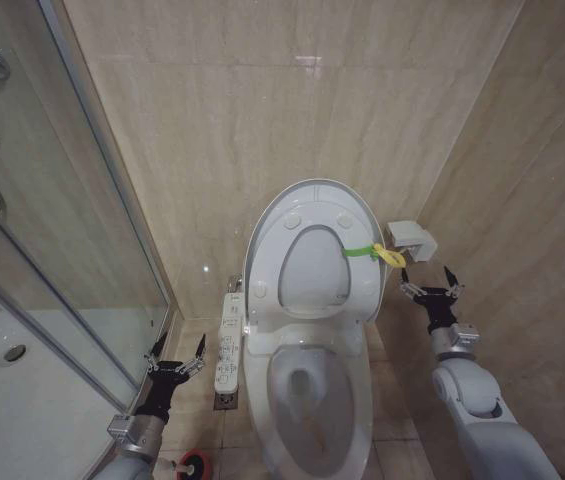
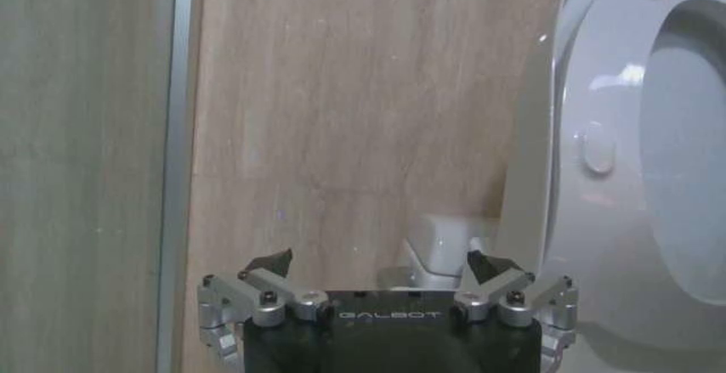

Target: Open the toilet lid, clean the toilet bowl with a toilet brush, close the toilet lid, and flush.

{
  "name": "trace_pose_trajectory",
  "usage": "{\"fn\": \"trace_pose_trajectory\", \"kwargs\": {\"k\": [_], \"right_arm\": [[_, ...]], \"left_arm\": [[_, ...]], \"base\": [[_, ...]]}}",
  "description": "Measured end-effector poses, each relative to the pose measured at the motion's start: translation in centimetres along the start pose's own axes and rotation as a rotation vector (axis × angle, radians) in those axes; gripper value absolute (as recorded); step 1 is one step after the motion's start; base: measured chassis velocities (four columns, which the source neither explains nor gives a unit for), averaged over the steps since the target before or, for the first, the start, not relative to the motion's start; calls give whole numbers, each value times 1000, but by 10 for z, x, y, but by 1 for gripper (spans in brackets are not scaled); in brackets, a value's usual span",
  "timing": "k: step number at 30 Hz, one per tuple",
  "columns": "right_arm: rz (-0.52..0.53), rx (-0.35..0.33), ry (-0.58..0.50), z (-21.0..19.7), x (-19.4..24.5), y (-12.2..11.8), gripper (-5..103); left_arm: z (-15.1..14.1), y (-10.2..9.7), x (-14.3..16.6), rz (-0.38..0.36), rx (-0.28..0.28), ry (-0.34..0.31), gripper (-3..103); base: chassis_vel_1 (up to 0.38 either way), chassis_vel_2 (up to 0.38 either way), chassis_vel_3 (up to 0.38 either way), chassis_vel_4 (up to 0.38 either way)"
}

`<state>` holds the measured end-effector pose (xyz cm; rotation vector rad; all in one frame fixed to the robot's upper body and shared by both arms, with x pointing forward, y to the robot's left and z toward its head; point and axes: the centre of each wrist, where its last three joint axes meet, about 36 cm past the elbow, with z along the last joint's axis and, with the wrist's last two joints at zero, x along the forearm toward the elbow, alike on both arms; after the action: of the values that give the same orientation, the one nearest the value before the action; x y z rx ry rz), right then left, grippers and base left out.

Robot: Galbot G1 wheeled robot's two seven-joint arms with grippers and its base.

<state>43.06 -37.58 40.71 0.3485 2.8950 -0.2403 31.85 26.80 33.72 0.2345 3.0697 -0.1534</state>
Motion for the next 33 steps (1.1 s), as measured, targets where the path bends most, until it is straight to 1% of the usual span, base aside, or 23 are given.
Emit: {"fn": "trace_pose_trajectory", "kwargs": {"k": [3, 14, 19, 25, 26, 31, 33], "right_arm": [[23, 7, -10, -3, -10, 0, 100], [40, 18, -15, -9, -42, -3, 100], [48, 25, -13, -7, -56, -9, 100], [50, 38, -14, -7, -85, -18, 100], [50, 38, -14, -7, -85, -18, 100], [49, 28, -39, -16, -118, -14, 100], [48, 25, -42, -17, -122, -12, 100]], "left_arm": [[0, 0, 0, 0, 0, 0, 100], [0, 0, 0, 0, 0, 0, 100], [0, 0, 0, 0, 0, 0, 100], [0, 0, 0, 0, 0, 0, 100], [0, 0, 0, 0, 0, 0, 100], [0, 0, 0, 0, 0, 0, 100], [0, 0, 0, 0, 0, 0, 100]], "base": [[14, -19, -6, 9], [0, 0, 0, 0], [0, 0, 0, 0], [0, 0, 0, 0], [0, 0, 0, 0], [0, 0, 0, 0], [0, 0, 0, 0]]}}
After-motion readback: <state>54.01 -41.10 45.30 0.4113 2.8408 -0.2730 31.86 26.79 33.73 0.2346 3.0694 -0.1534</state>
